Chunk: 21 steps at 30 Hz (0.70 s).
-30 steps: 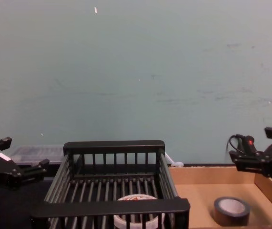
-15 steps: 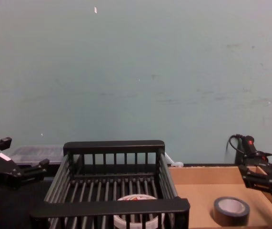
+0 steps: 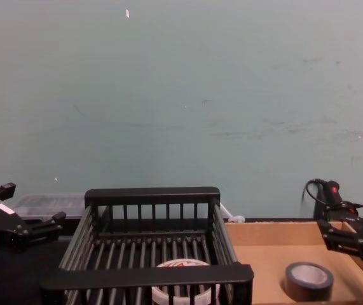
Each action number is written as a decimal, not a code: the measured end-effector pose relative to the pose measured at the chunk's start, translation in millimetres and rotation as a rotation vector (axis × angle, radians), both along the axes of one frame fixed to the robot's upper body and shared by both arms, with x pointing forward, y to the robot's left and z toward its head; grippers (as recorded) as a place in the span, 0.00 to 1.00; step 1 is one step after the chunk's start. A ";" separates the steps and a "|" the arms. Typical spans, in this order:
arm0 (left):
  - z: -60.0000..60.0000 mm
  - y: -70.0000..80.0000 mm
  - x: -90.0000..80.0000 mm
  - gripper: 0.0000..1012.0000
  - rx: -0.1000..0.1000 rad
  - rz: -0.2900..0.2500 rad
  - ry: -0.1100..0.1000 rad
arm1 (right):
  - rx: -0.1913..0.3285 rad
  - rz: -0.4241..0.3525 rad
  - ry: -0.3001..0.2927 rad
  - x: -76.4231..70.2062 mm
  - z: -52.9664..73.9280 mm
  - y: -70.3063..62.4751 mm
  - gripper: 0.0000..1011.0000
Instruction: Pick up the white tape and place it into the black box , Pick up the silver tape and place it into the brown box.
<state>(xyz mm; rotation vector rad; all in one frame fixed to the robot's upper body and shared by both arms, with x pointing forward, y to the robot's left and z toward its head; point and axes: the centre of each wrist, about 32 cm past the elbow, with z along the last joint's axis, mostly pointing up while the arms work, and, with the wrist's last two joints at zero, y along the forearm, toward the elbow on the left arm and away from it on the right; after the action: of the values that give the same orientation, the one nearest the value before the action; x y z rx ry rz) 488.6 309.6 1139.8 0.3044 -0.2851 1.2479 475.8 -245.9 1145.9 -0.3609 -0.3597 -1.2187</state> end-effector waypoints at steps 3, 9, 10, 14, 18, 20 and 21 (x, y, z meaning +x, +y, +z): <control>0.0 0.0 0.0 0.99 0.000 0.000 0.000 | 0.000 0.000 0.000 0.1 0.0 0.0 0.99; 0.0 0.0 0.0 0.99 0.000 0.000 0.000 | -0.001 0.001 0.000 0.1 0.0 0.0 0.99; 0.0 0.0 0.0 0.99 0.000 0.000 0.000 | -0.001 0.001 0.000 0.2 -0.1 0.0 0.99; 0.0 0.0 0.0 0.99 0.000 0.000 0.000 | -0.002 0.001 0.000 0.2 -0.1 0.0 0.99; 0.0 0.0 0.0 0.99 0.000 0.000 0.000 | -0.002 0.001 -0.001 0.2 -0.1 0.1 0.99; 0.0 0.0 0.0 0.99 0.000 0.000 0.000 | -0.002 0.001 -0.001 0.2 -0.1 0.1 0.99; 0.0 0.0 0.0 0.99 0.000 0.000 0.000 | -0.002 0.001 -0.001 0.2 -0.1 0.0 0.99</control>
<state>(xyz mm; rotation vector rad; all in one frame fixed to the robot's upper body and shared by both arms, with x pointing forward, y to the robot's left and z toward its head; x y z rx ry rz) 488.6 309.7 1139.8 0.3044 -0.2850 1.2479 476.1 -245.9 1145.8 -0.3616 -0.3613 -1.2173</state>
